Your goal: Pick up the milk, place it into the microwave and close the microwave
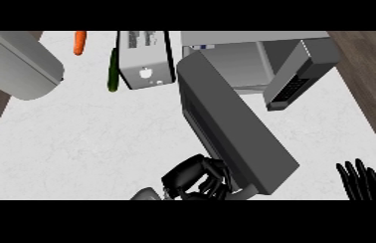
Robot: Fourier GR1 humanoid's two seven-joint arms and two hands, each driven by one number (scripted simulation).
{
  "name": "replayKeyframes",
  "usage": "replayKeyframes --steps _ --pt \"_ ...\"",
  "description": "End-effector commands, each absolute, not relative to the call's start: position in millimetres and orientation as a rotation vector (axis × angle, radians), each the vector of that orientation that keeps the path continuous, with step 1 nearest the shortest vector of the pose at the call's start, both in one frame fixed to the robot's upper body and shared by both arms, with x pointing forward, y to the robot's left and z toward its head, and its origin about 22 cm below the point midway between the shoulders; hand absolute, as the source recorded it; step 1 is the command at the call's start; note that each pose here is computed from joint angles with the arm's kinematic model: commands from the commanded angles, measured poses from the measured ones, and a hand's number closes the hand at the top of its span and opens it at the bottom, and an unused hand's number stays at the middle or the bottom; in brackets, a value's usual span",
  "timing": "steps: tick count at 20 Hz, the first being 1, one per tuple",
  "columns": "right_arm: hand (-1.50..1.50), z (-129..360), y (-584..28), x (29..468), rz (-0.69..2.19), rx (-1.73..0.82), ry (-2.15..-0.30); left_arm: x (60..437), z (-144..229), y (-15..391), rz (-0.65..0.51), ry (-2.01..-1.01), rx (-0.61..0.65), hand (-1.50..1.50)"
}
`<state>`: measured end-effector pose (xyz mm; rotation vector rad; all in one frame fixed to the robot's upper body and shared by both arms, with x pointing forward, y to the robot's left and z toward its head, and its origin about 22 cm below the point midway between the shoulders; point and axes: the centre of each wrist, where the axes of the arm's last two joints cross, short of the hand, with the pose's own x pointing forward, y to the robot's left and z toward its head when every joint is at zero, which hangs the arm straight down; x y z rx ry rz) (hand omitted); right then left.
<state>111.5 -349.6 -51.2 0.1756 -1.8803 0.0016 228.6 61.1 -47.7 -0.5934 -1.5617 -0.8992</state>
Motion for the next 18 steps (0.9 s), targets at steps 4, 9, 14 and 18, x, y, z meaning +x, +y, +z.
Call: replayKeyframes --steps 4,9,14,18 --pt "-1.50 -7.2 -332.7 124.7 0.110 0.365 -1.948 216.9 -37.7 19.6 -0.919 -1.609 -0.538 1.50" --pt "-1.50 15.1 -326.6 127.5 0.159 0.431 -1.948 223.3 -26.2 7.8 -0.873 -1.652 -0.474 1.50" --pt "-1.50 31.8 -323.8 128.8 0.204 0.447 -1.942 237.0 -12.8 3.7 -0.725 -1.718 -0.410 1.50" --pt "-1.50 38.7 -314.4 126.6 0.193 0.483 -1.941 256.3 4.9 -2.0 -0.656 -1.757 -0.348 1.50"
